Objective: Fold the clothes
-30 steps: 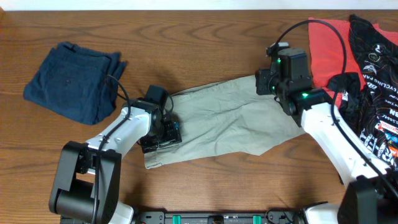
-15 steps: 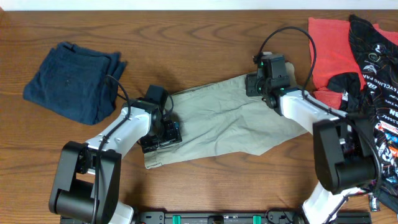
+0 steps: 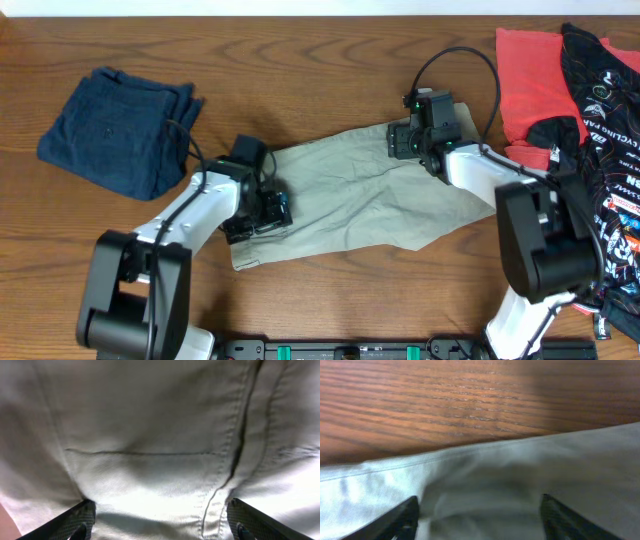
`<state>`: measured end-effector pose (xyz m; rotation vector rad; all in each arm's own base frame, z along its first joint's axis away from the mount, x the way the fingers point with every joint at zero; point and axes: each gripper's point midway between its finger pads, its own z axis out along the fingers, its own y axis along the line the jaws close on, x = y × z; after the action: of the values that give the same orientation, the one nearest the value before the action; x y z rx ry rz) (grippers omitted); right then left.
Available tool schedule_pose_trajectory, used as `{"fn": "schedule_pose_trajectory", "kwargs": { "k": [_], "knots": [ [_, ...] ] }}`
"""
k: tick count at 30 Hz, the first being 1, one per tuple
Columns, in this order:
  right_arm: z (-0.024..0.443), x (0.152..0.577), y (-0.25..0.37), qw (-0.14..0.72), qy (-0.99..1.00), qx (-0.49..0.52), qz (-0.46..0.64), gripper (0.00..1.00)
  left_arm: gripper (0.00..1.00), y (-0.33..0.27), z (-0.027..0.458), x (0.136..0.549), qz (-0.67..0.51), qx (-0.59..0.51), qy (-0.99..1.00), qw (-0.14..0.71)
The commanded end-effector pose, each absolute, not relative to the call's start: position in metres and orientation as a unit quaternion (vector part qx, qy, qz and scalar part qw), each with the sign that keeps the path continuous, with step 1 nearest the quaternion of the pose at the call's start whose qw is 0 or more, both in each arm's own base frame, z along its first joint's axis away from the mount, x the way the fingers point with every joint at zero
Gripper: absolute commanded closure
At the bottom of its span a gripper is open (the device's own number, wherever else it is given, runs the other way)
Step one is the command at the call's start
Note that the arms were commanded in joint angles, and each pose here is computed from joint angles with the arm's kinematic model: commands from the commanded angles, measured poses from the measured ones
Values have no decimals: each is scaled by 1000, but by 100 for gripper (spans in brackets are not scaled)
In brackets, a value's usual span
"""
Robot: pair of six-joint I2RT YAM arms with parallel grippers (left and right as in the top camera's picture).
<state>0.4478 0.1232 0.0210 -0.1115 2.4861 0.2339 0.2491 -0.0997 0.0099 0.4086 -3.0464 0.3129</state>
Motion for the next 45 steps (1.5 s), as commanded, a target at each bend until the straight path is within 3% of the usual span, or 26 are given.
{"fn": "schedule_pose_trajectory", "kwargs": {
  "k": [1, 5, 7, 8, 18, 33, 35, 40, 42, 45],
  "knots": [
    [95, 456, 112, 388, 917, -40, 88, 16, 13, -90, 42, 269, 116, 125, -985, -36],
    [155, 436, 110, 418, 902, -43, 101, 1, 6, -70, 59, 269, 103, 148, -982, -60],
    [170, 415, 113, 405, 906, -52, 114, 1, 0, -64, 60, 266, 100, 159, -981, -57],
    [173, 403, 113, 393, 910, -55, 120, 1, 2, -62, 58, 264, 98, 162, -981, -52],
    [145, 333, 100, 259, 959, -32, 113, 1, 2, -57, 27, 253, 85, 128, -988, -13],
    [133, 320, 97, 222, 969, -28, 106, 1, 1, -63, -19, 250, 88, 116, -988, 47],
    [133, 320, 97, 221, 969, -25, 106, 1, 7, -70, -24, 249, 106, 113, -986, 54],
    [133, 320, 97, 220, 969, -23, 107, 1, 37, -85, -28, 247, 148, 94, -983, 59],
    [132, 319, 97, 219, 970, -23, 107, 1, 44, -85, -28, 248, 148, 92, -983, 57],
    [131, 316, 96, 213, 971, -23, 105, 1, 68, -81, -29, 249, 137, 92, -985, 53]
  ]
}}
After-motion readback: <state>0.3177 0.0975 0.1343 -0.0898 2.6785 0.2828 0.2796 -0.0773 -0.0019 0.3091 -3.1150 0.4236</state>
